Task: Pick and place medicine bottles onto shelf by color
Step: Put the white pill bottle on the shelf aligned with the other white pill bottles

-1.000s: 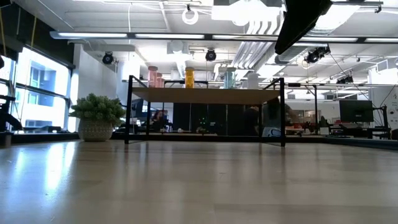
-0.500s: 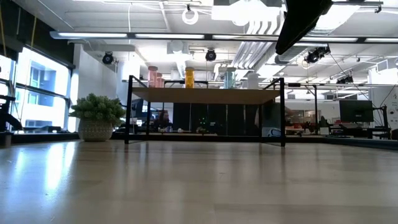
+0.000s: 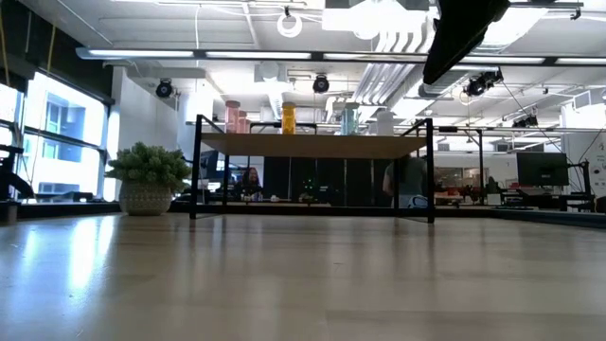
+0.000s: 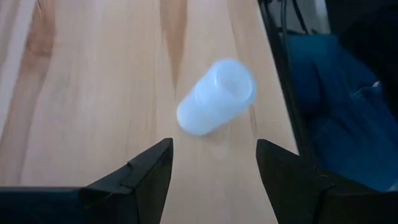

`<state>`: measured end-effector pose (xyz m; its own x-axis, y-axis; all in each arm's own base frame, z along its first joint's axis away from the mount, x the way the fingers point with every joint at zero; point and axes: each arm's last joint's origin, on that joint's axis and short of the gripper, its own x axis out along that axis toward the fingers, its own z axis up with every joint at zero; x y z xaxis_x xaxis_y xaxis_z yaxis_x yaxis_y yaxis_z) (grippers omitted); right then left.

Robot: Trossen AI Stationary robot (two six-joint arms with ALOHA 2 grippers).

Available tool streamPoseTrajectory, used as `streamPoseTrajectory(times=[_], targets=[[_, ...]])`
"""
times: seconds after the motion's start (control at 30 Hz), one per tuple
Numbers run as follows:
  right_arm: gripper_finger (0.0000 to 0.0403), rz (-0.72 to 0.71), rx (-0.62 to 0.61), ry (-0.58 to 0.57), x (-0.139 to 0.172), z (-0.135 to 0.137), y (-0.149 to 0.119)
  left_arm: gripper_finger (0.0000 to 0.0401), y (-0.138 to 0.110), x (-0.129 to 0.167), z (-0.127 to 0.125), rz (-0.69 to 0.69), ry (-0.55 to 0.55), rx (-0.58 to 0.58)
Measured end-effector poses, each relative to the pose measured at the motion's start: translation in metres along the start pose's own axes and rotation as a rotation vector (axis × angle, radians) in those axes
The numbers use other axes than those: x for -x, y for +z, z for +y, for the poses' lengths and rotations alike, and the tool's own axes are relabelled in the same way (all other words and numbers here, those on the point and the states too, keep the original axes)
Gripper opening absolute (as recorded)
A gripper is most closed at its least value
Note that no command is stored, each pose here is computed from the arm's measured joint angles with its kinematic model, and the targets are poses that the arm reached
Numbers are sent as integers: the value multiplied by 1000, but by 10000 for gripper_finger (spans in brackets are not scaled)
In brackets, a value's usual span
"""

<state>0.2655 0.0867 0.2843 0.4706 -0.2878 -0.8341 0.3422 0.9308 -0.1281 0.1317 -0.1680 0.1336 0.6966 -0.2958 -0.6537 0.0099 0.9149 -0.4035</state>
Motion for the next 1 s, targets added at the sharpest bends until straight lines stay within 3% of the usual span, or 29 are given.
streamPoseTrajectory(times=[0.23,1.0], targets=[[172,39,-2,64,0,2,-1,219,-12,-11,0,6,41,-4],[172,12,-5,79,0,4,2,219,-20,-55,-16,-90,188,-124]])
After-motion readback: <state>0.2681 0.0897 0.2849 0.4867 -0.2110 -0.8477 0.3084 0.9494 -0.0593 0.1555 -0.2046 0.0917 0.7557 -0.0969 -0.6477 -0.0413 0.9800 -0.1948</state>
